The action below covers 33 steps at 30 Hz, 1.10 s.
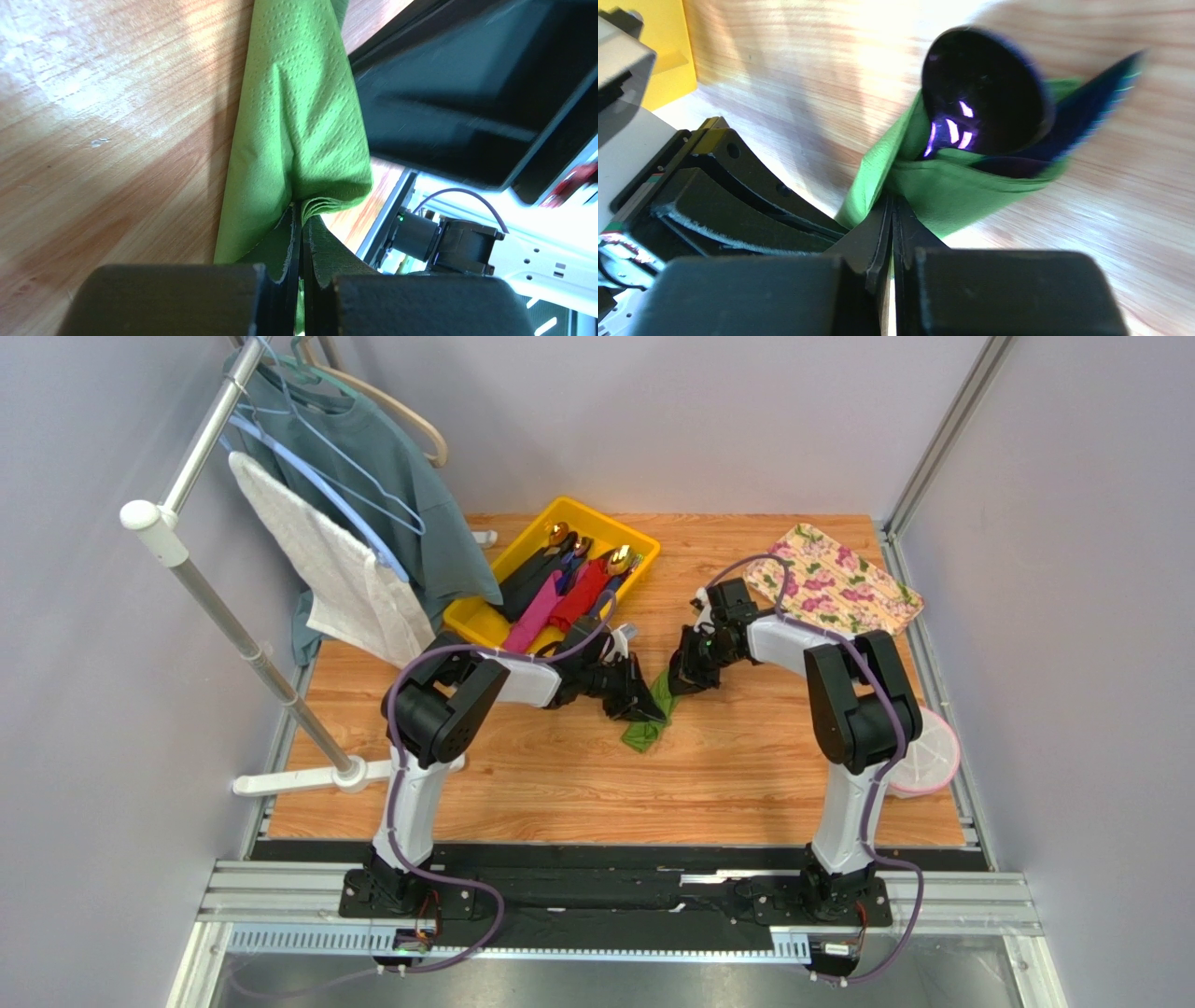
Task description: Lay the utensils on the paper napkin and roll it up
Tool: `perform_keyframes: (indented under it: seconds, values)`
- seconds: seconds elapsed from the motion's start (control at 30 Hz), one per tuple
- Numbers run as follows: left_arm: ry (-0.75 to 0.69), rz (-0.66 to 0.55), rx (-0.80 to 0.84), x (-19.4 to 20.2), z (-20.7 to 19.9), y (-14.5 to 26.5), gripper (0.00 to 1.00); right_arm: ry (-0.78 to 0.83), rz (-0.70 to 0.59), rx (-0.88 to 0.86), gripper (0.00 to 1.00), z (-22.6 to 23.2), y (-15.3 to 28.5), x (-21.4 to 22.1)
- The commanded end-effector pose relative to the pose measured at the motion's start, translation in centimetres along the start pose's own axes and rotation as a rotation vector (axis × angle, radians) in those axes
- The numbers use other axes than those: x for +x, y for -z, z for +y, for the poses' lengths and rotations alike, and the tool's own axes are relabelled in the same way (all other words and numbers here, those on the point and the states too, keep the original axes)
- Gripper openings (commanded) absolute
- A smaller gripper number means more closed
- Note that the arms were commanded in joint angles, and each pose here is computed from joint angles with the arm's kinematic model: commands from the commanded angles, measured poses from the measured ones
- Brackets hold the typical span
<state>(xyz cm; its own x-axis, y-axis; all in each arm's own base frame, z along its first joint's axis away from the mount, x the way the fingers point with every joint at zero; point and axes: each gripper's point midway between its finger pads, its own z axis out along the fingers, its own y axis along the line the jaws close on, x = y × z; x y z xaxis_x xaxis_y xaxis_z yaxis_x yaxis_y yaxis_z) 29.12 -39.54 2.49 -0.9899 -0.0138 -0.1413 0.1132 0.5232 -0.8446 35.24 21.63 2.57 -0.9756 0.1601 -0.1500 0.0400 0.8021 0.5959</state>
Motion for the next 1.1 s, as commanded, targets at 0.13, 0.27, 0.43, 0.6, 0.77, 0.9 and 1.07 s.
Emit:
perform_keyframes:
  seconds: [0.13, 0.27, 0.43, 0.6, 0.77, 0.9, 1.07]
  values:
    - [0.045, 0.027, -0.092, 1.4, 3.2, -0.7, 0.0, 0.031, -0.098, 0.042, 0.04, -1.1, 3.7, -3.1]
    - [0.033, 0.027, -0.091, 1.4, 3.1, -0.7, 0.0, -0.022, -0.081, 0.026, 0.03, -1.7, 3.1, -2.6]
    - [0.023, 0.028, -0.082, 1.2, 2.8, -0.6, 0.0, -0.065, -0.078, -0.012, 0.03, -1.9, 2.1, -2.7]
    - [0.018, 0.027, -0.08, 1.1, 2.7, -0.6, 0.0, -0.11, -0.071, -0.057, 0.03, -1.7, 1.5, -2.3]
    - [-0.023, 0.032, -0.063, 1.0, 2.0, -0.6, 0.0, -0.133, -0.076, -0.083, 0.02, -1.6, 1.1, -2.2]
    - [-0.071, 0.026, -0.034, 0.7, 0.7, -0.3, 0.0, -0.153, -0.065, -0.035, 0.01, -3.2, 0.1, -1.5]
    - [-0.132, 0.001, 0.031, 0.3, -2.2, 0.2, 0.0, -0.187, -0.043, 0.032, 0.0, -5.2, -1.1, -0.3]
